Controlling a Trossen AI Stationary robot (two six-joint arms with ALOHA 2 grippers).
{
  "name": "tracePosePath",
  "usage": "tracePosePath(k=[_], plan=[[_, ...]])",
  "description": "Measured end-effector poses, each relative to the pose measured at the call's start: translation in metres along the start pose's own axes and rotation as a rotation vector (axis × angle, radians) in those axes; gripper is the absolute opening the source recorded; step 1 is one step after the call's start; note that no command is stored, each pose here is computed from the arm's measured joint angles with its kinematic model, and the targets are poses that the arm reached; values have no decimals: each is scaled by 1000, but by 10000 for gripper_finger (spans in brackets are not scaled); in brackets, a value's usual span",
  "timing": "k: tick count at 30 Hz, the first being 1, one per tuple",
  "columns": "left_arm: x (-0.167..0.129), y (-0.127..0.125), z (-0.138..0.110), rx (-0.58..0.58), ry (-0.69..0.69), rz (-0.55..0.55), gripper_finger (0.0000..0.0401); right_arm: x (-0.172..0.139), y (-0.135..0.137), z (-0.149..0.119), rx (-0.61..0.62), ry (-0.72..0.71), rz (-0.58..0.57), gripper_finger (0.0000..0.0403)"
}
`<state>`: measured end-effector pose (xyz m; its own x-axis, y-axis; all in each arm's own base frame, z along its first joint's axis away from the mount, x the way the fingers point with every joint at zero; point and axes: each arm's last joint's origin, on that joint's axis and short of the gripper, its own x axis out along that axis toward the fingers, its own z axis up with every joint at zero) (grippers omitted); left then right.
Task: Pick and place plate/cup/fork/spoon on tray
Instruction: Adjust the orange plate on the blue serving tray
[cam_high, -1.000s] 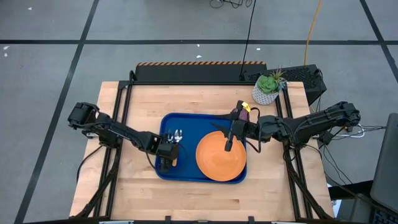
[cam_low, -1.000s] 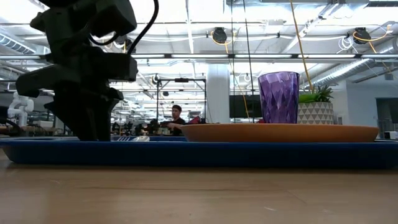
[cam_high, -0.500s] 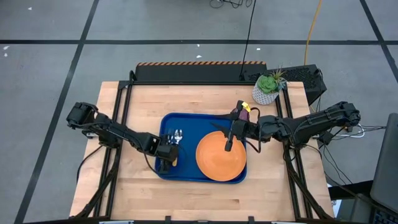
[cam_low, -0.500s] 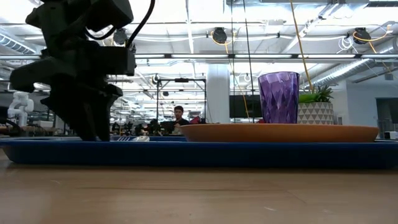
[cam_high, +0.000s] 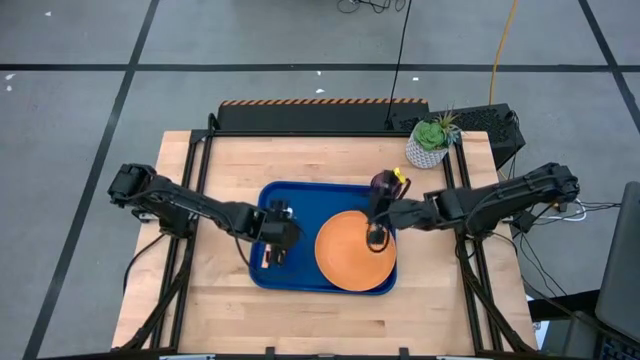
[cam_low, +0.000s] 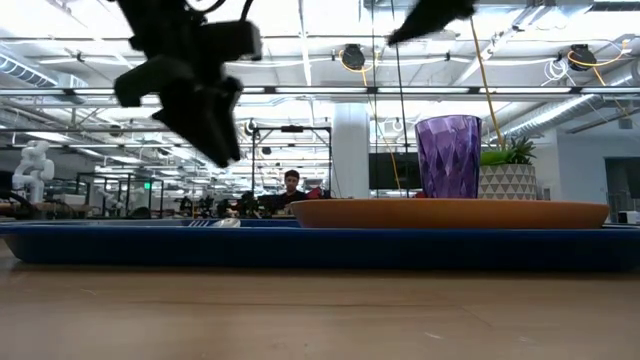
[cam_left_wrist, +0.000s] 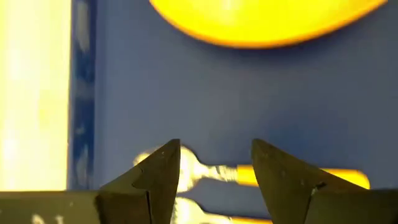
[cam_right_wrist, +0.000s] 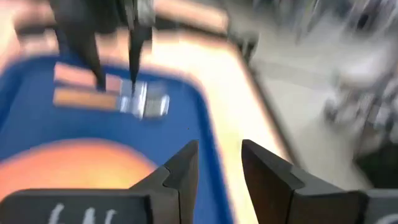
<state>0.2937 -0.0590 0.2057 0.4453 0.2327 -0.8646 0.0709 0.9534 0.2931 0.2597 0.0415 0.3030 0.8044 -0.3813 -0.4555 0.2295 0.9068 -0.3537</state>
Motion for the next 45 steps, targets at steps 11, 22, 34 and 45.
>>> tracePosePath(k=[11,22,34,45], plan=[[-2,18,24,86,-218,55,200,-36,18,-31,160,454,130,114],[-45,39,34,85,-470,69,200,-30,69,-79,210,657,95,114],[-72,39,30,93,-541,64,200,-26,84,-116,289,732,45,114],[-73,37,29,66,-536,49,200,-24,85,-142,295,758,12,114]])
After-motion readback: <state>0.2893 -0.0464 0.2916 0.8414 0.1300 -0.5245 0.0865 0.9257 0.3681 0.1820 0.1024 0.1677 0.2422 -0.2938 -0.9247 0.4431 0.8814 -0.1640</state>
